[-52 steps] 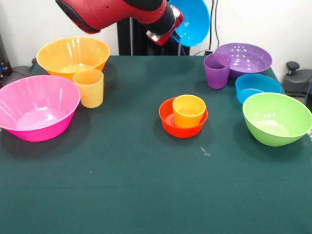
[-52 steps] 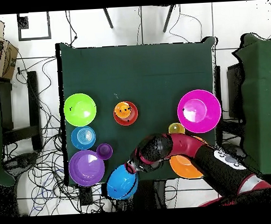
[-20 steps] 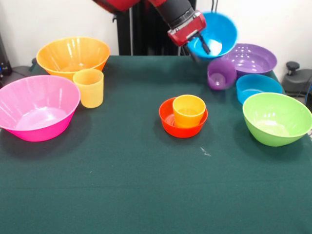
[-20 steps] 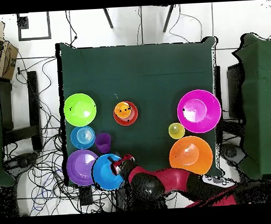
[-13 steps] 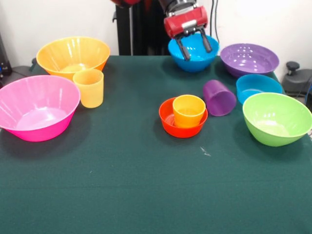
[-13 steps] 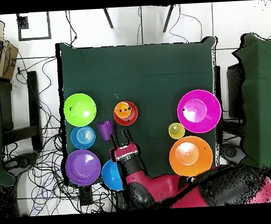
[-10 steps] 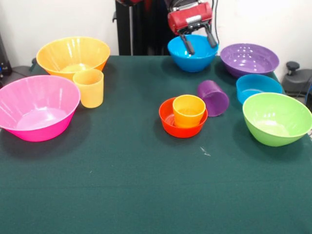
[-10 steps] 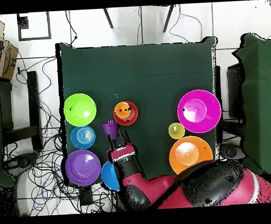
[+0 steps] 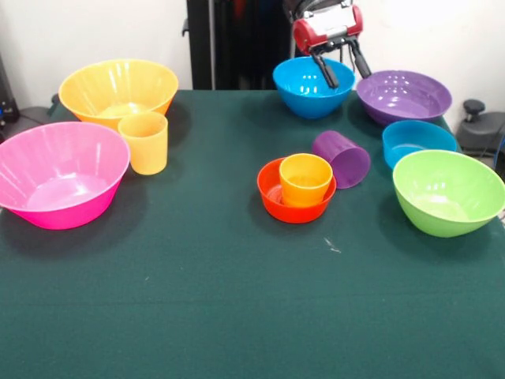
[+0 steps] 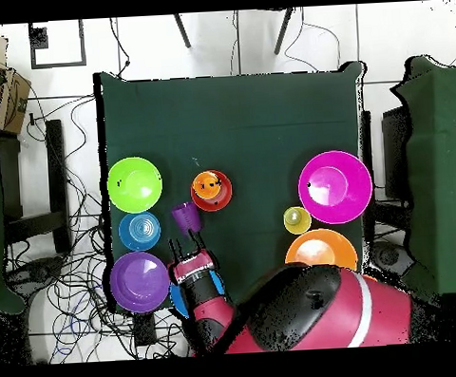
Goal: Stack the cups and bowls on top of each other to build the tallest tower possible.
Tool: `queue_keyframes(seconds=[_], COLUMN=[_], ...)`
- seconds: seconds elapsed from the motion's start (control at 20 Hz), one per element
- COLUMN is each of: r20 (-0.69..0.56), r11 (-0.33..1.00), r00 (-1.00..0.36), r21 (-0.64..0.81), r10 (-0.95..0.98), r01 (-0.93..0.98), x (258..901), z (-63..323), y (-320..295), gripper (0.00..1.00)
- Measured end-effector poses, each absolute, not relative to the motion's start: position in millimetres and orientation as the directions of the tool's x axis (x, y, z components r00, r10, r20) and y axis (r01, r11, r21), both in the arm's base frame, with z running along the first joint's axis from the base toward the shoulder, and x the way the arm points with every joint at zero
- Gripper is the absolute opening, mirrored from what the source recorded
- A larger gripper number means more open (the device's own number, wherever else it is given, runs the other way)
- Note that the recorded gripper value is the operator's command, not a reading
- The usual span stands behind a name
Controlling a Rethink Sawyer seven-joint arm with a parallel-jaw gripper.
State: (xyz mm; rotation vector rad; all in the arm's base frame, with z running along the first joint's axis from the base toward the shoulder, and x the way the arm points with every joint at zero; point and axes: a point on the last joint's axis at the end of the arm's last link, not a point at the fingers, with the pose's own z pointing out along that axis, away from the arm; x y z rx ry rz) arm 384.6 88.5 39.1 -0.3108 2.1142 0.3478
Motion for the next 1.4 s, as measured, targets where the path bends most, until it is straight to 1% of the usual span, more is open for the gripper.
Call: queue_keyframes(seconds=[0.15, 0.3, 0.4, 0.65, 0.85, 1.15, 1.4], r20=[-0.832, -0.786, -0.725, -0.602, -0.546, -0.564, -0.581], r11=[0.924, 0.916, 0.904, 0.879, 0.867, 0.861, 0.857], r00=[-0.544, -0.599, -0.66, -0.75, -0.777, -0.757, -0.741], r21=[0.117, 0.118, 0.128, 0.159, 0.17, 0.146, 0.137], r10=[-0.109, -0.15, -0.196, -0.274, -0.313, -0.332, -0.337], r01=[-0.364, -0.383, -0.408, -0.449, -0.469, -0.487, -0.497], x=[383.4, 380.7, 377.4, 368.8, 364.2, 370.6, 384.0], z=[37.6, 28.7, 16.0, -6.1, -20.7, -34.9, -32.1], y=[87.6, 84.3, 76.4, 49.2, 23.9, 2.6, 2.0], gripper=[1.0, 1.0, 1.0, 1.0, 1.0, 1.0, 1.0])
